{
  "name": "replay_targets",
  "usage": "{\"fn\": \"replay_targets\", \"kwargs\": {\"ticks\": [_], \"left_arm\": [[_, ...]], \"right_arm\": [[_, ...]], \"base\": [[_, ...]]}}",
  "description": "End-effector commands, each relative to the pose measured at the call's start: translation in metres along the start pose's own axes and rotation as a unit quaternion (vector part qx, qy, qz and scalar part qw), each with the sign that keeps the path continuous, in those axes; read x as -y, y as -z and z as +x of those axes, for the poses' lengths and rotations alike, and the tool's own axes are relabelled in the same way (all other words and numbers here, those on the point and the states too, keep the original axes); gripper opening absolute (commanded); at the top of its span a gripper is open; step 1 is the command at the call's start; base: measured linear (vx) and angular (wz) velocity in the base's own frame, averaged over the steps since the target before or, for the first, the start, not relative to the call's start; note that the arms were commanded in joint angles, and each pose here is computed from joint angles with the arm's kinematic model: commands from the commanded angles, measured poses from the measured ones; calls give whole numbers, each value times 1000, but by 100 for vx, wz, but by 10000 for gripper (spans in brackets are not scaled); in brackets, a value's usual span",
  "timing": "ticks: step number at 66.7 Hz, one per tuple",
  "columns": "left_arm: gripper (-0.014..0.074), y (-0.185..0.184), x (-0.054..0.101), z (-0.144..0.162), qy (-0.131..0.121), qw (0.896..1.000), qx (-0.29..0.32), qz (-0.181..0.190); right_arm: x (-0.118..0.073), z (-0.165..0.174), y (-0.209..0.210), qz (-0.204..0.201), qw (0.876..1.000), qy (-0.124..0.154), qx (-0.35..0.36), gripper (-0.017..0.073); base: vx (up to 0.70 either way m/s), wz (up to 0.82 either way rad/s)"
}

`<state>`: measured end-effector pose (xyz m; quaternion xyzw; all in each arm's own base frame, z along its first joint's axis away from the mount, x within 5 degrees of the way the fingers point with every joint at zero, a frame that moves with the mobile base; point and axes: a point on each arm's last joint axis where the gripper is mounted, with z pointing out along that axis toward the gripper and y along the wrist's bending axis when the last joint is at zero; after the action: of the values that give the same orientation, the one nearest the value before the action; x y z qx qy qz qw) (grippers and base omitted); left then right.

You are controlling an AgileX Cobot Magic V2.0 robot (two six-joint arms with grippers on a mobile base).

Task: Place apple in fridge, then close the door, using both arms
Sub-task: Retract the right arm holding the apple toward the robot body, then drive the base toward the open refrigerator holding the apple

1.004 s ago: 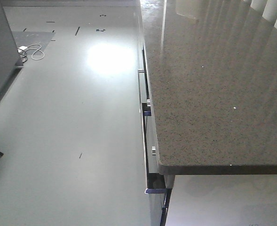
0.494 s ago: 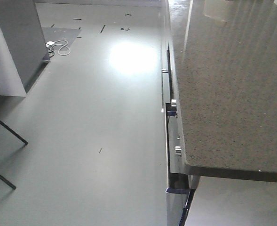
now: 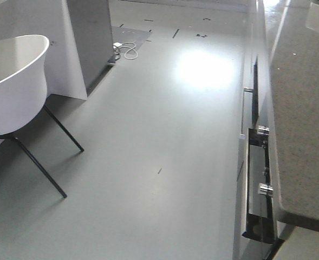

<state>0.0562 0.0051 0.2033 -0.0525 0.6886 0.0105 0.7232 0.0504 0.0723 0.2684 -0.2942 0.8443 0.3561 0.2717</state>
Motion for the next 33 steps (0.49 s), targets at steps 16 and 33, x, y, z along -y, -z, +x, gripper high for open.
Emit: {"fn": "replay_targets", "kwargs": {"ticks": [16, 33], "left_arm": [[-6, 2, 1, -14, 5, 998, 54, 8], [-6, 2, 1, -14, 5, 998, 54, 8]], "right_arm": [[-7, -10, 4, -19, 999, 2, 32, 130], [-7, -10, 4, -19, 999, 2, 32, 130]], "base": [[2, 46], [1, 54]]}}
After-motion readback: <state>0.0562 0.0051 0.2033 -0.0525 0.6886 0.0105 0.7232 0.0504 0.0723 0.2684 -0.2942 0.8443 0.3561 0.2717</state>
